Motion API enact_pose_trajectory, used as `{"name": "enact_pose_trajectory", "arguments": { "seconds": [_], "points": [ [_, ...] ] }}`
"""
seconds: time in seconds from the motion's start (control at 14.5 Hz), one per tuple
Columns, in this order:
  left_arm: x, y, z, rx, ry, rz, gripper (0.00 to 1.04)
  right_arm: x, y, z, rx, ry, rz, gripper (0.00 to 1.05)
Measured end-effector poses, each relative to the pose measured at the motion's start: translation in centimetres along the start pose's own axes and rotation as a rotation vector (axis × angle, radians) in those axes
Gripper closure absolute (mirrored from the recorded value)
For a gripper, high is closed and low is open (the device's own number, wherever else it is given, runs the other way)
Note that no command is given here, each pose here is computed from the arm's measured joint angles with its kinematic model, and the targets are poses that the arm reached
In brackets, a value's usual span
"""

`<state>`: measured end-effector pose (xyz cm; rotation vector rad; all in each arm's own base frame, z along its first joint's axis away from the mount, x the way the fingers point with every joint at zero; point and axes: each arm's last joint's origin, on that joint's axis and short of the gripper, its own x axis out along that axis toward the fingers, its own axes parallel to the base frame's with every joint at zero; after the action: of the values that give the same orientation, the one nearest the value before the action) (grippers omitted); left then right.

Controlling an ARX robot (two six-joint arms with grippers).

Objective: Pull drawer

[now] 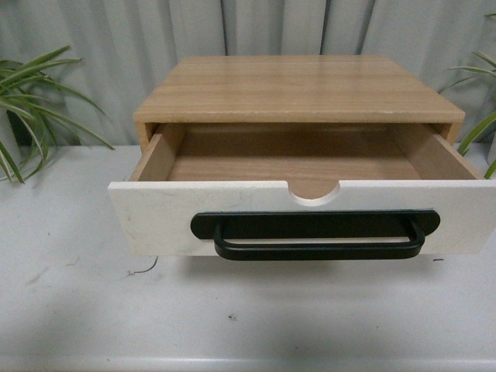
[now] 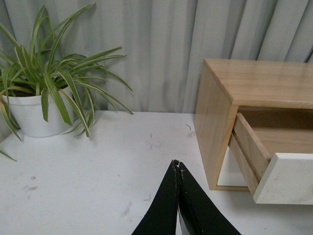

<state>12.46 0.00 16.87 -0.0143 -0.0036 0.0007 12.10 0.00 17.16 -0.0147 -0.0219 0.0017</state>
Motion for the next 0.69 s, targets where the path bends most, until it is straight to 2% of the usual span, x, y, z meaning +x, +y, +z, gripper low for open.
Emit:
{"name": "enact_pose_trajectory", "arguments": {
  "seconds": [0.69],
  "points": [
    [-1.5,0.0,0.1,0.000,-0.005,0.000,1.03,-1.3,0.0,-0.1,0.000,0.008,0.000,1.03]
  ]
}}
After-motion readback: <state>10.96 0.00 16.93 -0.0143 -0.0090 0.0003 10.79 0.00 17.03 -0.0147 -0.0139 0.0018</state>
